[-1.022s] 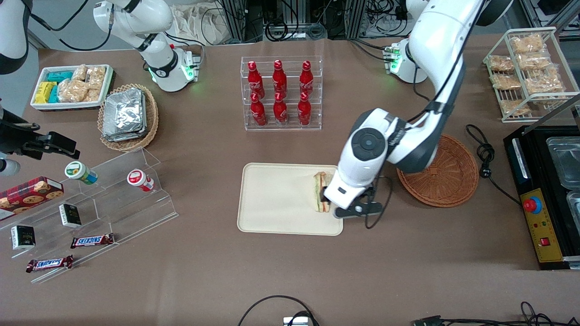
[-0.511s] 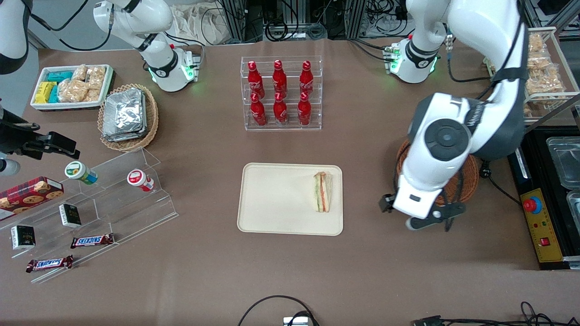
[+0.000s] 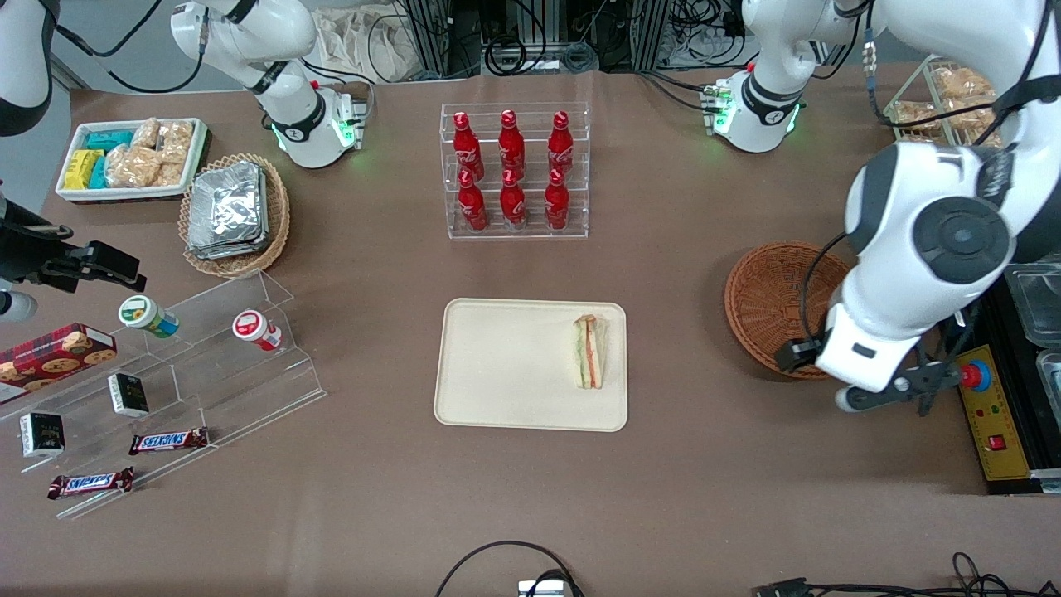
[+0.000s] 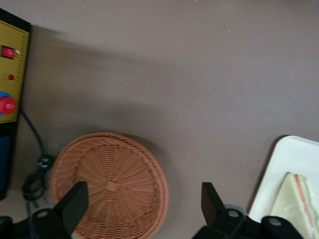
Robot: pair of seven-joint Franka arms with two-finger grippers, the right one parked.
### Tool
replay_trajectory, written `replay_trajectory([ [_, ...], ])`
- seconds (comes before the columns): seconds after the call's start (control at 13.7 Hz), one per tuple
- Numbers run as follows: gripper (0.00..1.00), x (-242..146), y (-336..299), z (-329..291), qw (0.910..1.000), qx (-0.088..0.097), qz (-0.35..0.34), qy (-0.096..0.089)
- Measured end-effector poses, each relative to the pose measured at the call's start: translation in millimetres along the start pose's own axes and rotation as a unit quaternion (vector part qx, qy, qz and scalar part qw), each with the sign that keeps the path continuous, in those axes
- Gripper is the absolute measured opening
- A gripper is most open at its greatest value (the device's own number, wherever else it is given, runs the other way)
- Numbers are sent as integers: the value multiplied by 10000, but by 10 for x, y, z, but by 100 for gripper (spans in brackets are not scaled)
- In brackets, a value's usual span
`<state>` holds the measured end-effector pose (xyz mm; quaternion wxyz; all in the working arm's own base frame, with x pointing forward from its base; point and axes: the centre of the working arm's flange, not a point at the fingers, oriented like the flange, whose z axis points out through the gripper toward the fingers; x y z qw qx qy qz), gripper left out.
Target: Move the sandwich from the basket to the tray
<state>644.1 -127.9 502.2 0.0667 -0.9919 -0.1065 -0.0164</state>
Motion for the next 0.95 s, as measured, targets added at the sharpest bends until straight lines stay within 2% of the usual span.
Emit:
replay_trajectory([
  [0.22, 100, -102, -446, -204, 9996, -38, 280, -3],
  [0.51, 100, -377, -1110, -628, 9952, -152, 943, -193],
  [0.73, 100, -662, -1392, -1036, 9914, -198, 1280, -161],
  [0.95, 100, -911, -1370, -1312, 9899, -261, 1394, -95],
])
